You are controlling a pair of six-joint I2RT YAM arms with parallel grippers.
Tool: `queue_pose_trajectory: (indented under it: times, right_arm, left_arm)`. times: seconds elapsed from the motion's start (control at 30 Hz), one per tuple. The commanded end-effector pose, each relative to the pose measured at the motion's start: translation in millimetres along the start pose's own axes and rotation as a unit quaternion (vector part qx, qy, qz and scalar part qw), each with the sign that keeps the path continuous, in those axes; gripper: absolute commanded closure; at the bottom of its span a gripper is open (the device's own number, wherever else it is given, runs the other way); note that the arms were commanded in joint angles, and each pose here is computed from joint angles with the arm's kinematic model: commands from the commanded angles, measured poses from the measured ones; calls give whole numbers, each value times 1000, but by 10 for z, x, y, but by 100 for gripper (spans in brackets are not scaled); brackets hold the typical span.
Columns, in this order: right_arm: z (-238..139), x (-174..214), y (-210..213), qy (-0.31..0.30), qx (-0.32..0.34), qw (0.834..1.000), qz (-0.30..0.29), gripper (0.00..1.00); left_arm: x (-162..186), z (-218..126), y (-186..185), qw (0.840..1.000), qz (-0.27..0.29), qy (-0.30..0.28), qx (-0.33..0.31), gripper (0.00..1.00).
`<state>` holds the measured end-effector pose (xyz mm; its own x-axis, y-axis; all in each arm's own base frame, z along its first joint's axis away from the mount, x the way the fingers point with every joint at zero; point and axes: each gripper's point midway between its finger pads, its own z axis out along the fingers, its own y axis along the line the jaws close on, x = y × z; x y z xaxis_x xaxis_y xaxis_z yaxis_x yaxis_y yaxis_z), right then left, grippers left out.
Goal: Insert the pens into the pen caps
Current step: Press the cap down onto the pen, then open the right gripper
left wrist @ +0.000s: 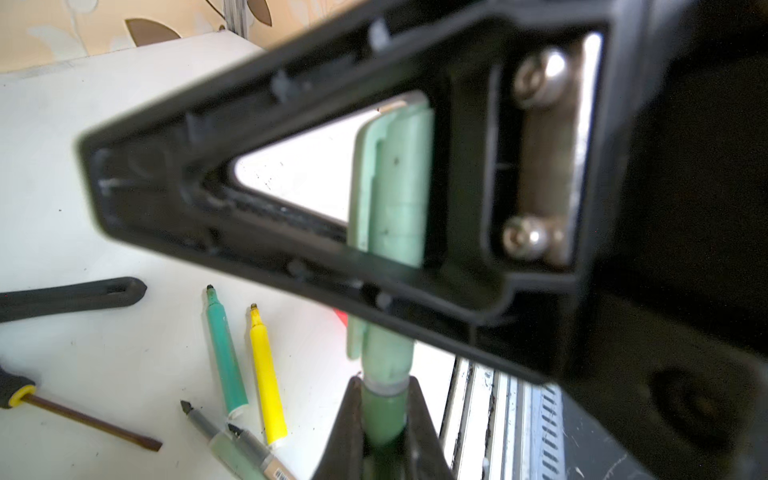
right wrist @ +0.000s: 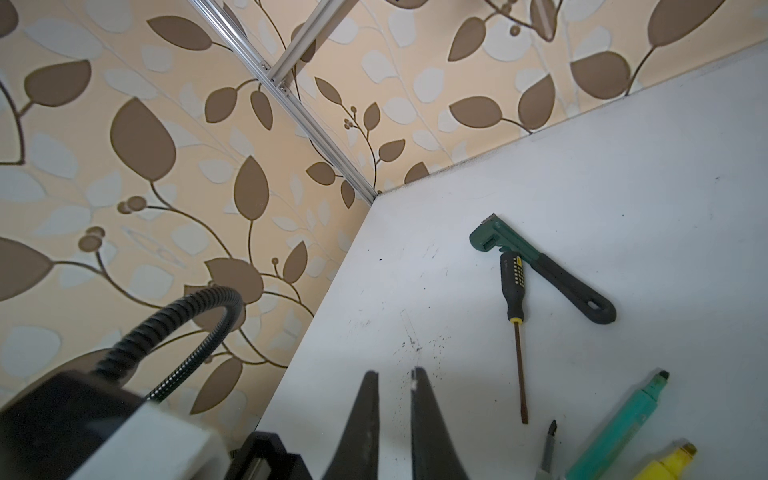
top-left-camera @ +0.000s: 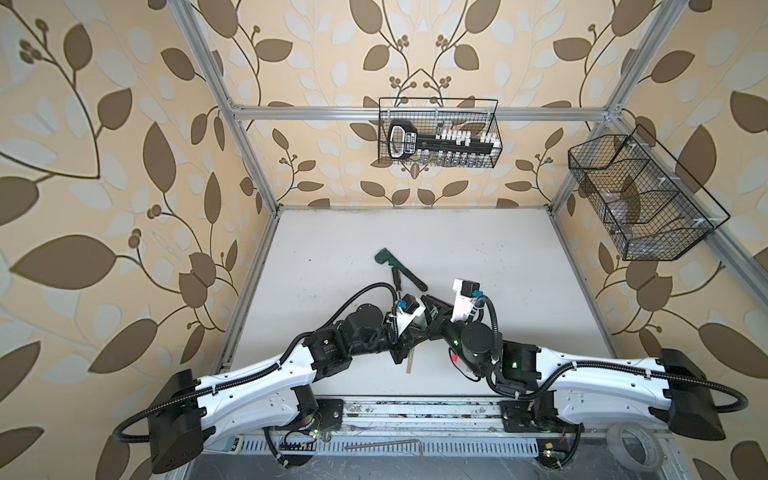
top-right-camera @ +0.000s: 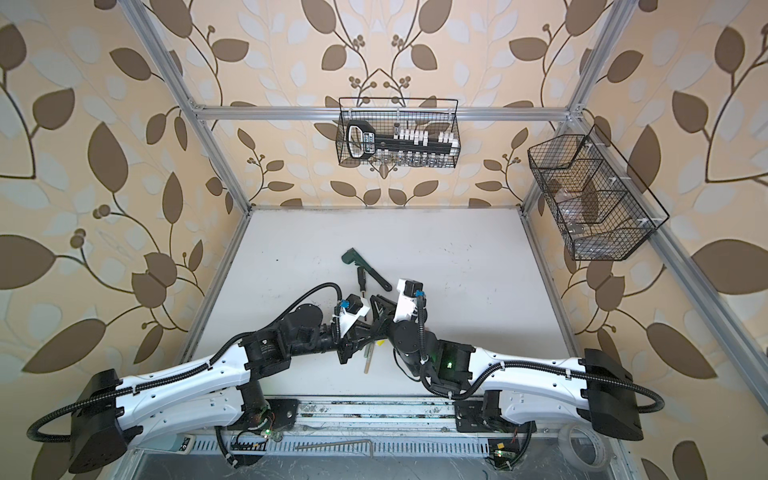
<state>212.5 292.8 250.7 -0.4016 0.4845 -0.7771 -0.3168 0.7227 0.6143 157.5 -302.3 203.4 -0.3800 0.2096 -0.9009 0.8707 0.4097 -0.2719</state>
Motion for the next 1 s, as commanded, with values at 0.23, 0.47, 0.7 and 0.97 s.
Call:
queue_pose_trajectory:
  times: [0.23, 0.47, 0.7, 0.97]
  right_arm:
    - [-227, 744, 478, 113, -113, 987, 17, 100]
    - [-262, 948, 709, 137, -137, 981, 4, 100]
    - [-321, 1048, 782, 149, -165, 975, 11, 100]
    - [-482, 1090, 1061, 157, -233, 959, 38, 100]
  left_arm:
    - [-1426, -668, 319, 955, 27, -253, -152, 100]
    - [-1996, -785, 333, 937, 61, -288, -186, 100]
    - [-2457, -1013, 324, 929, 63, -318, -181, 100]
    - [-2507, -1158, 421, 924, 35, -346, -161, 100]
